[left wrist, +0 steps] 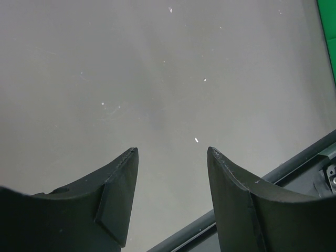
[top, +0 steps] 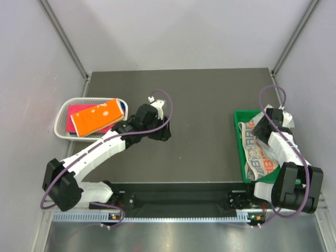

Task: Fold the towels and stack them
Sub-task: Grab crumpled towel

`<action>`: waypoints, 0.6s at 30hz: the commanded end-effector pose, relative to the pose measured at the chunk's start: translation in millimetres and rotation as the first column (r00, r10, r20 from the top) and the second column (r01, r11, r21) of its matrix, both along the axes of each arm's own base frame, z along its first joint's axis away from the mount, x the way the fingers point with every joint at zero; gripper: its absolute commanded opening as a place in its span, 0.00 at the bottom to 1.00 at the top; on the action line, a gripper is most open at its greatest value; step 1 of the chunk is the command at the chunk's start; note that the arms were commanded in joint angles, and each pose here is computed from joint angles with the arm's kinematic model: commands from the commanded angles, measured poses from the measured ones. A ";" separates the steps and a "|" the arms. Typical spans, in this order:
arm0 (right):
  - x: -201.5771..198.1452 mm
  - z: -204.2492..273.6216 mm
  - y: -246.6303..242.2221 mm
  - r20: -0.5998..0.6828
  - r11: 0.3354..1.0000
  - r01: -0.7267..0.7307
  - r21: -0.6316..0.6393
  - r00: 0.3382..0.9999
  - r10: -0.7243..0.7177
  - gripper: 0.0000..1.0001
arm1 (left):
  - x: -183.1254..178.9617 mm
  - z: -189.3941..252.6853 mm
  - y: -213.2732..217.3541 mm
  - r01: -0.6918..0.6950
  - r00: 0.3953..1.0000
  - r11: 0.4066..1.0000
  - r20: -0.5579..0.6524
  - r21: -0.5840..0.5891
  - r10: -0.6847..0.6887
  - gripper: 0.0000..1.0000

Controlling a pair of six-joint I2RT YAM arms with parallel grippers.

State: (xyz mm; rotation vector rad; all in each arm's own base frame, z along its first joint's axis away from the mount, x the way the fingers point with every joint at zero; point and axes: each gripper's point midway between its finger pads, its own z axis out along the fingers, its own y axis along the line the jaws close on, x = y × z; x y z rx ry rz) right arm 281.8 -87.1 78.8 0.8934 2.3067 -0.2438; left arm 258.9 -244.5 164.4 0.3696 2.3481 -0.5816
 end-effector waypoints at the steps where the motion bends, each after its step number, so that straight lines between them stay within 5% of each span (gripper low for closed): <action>1: -11.8 -9.8 -18.2 -0.010 0.994 0.098 -0.050 0.995 -0.099 0.73 | 0.6 14.7 -2.1 0.005 0.999 0.999 0.045 -0.048 -0.003 0.60; 6: -17.1 -35.8 -12.7 -0.037 0.992 0.127 0.007 0.991 -0.127 0.71 | -2.2 11.4 -1.7 0.009 0.999 0.999 0.036 -0.050 -0.007 0.60; 10: -15.2 -25.6 -15.7 0.005 0.987 0.157 0.015 0.988 -0.157 0.30 | -1.5 14.2 -0.3 0.006 0.999 0.999 0.047 -0.048 -0.004 0.60; 15: -8.8 6.8 -17.5 0.075 0.988 0.152 0.006 0.986 -0.152 0.20 | 0.4 17.0 1.9 -0.001 0.998 0.999 0.062 -0.042 0.004 0.60; 18: -7.1 27.6 -18.8 0.113 0.990 0.141 -0.009 0.984 -0.139 0.03 | 1.3 17.4 1.9 -0.004 0.998 0.999 0.064 -0.042 0.006 0.60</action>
